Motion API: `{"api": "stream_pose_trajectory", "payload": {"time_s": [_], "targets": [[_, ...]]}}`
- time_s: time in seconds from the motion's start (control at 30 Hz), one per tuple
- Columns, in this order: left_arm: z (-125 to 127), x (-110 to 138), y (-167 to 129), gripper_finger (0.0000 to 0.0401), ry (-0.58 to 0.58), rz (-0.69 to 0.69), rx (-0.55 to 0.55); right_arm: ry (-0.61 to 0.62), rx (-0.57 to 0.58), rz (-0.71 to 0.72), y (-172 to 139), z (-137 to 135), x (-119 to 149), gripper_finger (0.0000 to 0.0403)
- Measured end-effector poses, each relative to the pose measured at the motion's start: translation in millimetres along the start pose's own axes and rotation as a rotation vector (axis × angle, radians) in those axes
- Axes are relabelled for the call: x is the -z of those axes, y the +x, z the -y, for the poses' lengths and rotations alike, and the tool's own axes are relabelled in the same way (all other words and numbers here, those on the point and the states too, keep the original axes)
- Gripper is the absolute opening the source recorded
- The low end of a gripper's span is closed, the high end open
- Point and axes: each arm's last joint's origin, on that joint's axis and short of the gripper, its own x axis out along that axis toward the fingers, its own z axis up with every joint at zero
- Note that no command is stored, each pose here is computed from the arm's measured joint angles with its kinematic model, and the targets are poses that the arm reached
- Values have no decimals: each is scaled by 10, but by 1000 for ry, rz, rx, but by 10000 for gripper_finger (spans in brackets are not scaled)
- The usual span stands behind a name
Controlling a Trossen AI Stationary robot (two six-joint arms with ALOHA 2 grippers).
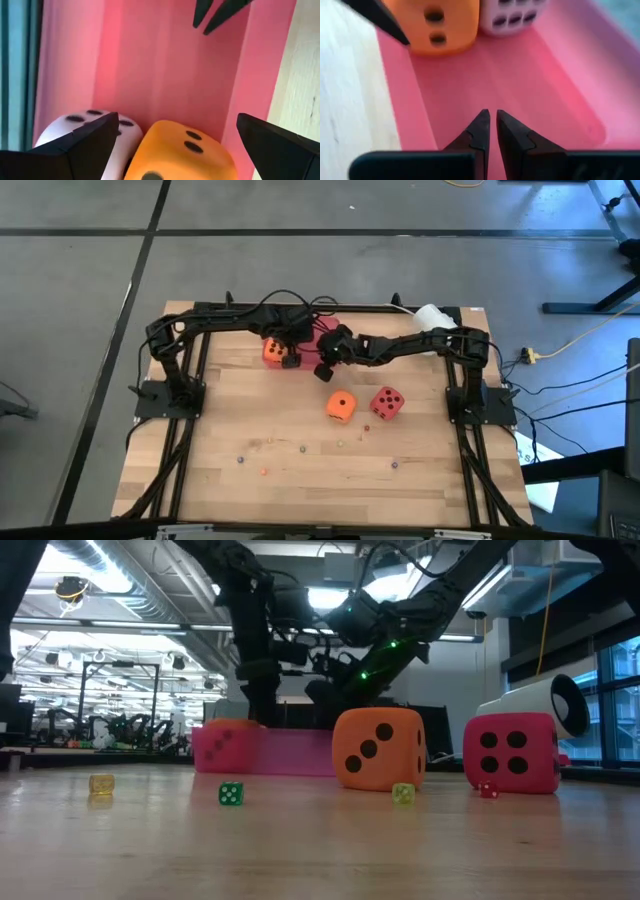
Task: Pick & Place Dice
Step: Put the large orange die into the red bin
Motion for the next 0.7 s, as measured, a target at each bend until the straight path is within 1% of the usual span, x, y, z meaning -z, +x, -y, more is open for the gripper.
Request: {"api": "stream_pose_trajectory", "payload": {"time_s": [0.17, 0.37, 0.57, 0.7], "targets": [[-31, 28, -266, 400, -36, 44, -47, -2, -3, 42, -27, 1, -57, 36], [-58, 166, -707, 400, -141, 61, -162, -6, -4, 61, -125, 15, -126, 36], [28, 318, -1088, 400, -215, 97, -164, -28, -7, 119, -357, 49, -286, 36], [141, 363, -1244, 400, -228, 122, -154, -48, -7, 118, -589, 83, -369, 36]]}}
